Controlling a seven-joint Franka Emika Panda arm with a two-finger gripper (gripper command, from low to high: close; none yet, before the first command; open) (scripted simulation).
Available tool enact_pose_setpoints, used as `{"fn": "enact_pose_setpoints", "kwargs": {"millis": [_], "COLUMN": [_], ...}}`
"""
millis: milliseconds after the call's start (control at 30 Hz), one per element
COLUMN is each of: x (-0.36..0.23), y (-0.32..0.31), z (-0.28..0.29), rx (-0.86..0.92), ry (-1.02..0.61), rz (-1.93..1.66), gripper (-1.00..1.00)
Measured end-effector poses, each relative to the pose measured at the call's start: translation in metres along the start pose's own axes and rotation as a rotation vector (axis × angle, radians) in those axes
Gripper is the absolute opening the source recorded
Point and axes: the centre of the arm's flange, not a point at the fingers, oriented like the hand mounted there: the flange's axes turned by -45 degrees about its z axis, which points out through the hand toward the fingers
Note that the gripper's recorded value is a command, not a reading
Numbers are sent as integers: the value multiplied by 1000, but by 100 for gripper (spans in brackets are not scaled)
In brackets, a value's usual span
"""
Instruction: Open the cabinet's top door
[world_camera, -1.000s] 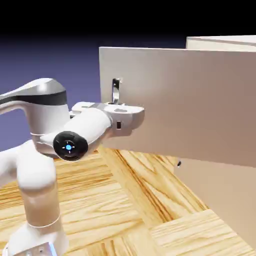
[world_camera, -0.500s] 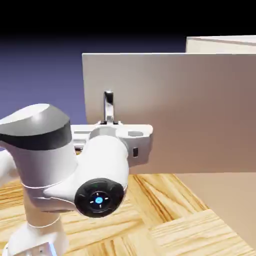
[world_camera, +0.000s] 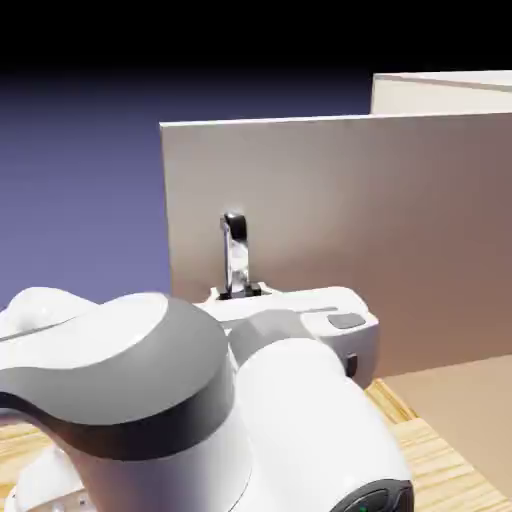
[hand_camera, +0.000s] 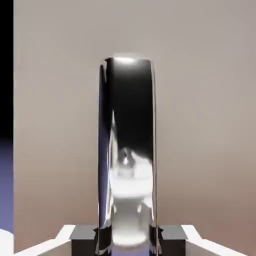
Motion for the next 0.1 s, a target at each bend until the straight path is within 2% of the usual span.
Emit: {"fn": "enact_pose_setpoints", "kwargs": {"millis": [100], "x": [0], "y": [6], "z": [-20], "rx": [39], "ry": [0], "rz": [0], "gripper": [-100]}}
